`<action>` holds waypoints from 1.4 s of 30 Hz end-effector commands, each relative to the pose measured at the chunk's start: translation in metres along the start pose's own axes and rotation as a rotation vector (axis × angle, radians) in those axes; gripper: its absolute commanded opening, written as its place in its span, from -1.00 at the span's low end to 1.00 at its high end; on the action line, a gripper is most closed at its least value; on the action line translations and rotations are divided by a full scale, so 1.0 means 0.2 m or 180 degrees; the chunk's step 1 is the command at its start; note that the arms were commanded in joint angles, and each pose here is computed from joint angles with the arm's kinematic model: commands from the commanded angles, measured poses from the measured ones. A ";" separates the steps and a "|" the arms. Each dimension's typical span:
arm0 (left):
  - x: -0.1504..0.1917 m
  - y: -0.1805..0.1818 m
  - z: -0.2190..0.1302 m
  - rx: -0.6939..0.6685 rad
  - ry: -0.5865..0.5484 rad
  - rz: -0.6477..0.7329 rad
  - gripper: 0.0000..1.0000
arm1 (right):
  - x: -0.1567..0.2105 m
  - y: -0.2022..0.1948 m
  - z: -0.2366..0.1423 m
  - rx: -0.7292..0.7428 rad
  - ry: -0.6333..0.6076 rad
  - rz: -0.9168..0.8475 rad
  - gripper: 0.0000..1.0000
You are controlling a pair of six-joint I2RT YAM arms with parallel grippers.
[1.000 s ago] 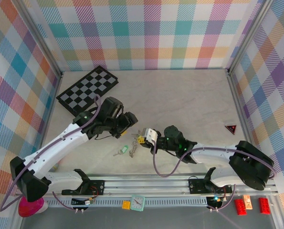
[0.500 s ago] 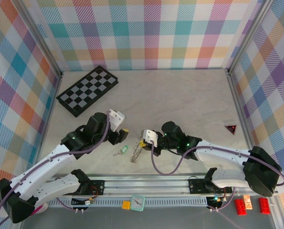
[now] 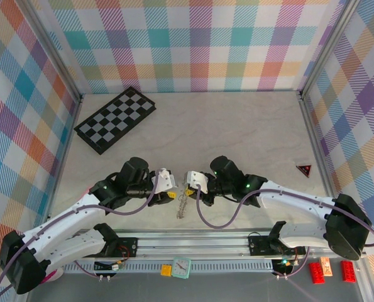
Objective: Put the keys on the keyring
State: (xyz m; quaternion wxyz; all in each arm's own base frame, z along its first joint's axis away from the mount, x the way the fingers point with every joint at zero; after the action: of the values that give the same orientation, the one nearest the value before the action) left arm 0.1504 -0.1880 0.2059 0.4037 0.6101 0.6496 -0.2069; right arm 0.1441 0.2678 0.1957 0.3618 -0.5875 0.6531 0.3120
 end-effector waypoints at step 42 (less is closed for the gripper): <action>-0.18 -0.01 0.09 0.0329 -0.1557 -0.0312 -1.00 | -0.04 -0.04 -0.17 0.0431 -0.0740 0.0109 -0.45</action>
State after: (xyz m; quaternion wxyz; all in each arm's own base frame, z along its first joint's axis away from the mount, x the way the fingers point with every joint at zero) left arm 0.1559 -0.2207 0.2082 0.4865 0.5195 0.5917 -0.3784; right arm 0.1417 0.2407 0.2096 0.4452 -0.5224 0.6402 0.3449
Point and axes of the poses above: each hand's point on the last joint's axis, 136 mm out from that joint toward the fingers, its own z axis out along the fingers, its own y axis along the line the jaws close on, x = y × z, the point moved 7 cm from there along -z, back along the fingers, and after that the axes turned 5 degrees about z, right-handed, at the moved point
